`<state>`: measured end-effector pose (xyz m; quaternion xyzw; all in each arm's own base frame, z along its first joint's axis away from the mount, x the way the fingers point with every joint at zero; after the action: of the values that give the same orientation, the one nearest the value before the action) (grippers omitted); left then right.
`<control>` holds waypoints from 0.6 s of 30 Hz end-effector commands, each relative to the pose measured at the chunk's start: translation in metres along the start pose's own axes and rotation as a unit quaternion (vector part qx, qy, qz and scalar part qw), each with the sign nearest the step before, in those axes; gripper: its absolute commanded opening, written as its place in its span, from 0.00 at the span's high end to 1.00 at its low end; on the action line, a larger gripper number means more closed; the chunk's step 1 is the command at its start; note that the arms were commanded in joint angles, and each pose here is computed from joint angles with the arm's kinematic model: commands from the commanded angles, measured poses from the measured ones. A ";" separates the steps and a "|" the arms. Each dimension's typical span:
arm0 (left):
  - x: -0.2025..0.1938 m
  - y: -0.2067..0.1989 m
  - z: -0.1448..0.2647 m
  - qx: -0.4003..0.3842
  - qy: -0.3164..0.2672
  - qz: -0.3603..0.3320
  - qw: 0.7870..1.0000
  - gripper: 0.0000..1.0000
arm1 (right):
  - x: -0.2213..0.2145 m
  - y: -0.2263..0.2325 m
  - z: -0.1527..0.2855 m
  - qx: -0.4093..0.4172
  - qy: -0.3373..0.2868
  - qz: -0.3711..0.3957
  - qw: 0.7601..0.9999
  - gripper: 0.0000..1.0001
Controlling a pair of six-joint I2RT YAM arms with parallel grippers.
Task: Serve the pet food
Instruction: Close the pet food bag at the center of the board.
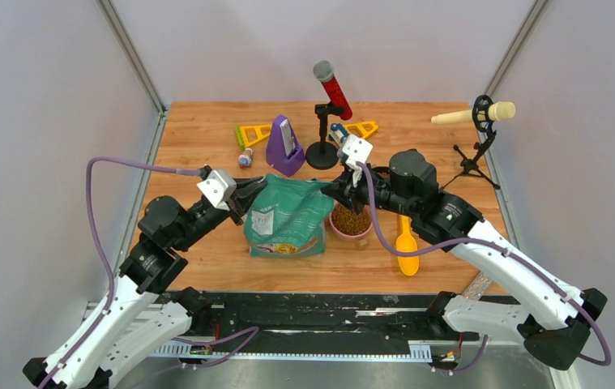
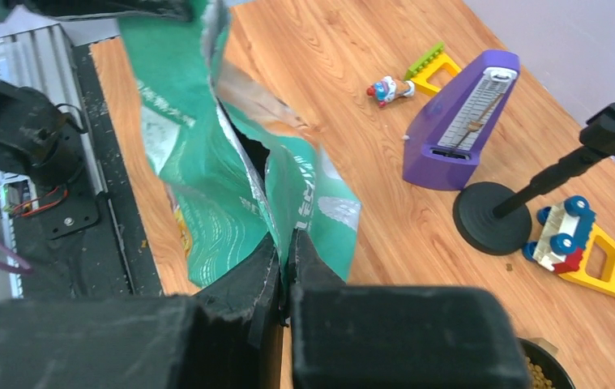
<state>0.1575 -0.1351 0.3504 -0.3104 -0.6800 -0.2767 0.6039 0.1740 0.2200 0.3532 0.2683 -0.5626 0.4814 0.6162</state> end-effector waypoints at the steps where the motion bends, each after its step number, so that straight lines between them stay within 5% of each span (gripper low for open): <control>1: 0.012 -0.009 0.012 -0.020 -0.025 0.008 0.999 0.85 | 0.050 -0.026 0.004 -0.095 -0.083 0.011 0.992 1.00; 5: 0.015 -0.010 0.021 -0.002 -0.025 0.045 0.999 1.00 | 0.052 -0.042 0.000 -0.141 -0.074 0.006 0.987 1.00; 12: 0.019 -0.024 0.038 -0.049 -0.043 0.060 0.996 1.00 | 0.044 -0.092 -0.003 -0.266 -0.034 -0.023 0.963 1.00; 18: 0.032 -0.040 0.052 -0.121 -0.081 0.036 0.989 1.00 | 0.043 -0.102 -0.005 -0.174 -0.055 0.001 0.983 1.00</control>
<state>0.1233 -0.1264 0.3481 -0.3781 -0.6565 -0.2702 0.5942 0.2238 0.2366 0.3558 0.2540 -0.5535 0.4304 0.6662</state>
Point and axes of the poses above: each gripper's point midway between its finger pads, its own z axis back along the fingers, its own y axis along the line the jaws close on, x = y × z, the point moved 8 cm from there along z, back along the fingers, and after that the axes turned 9 degrees about z, right-handed, at the moved point
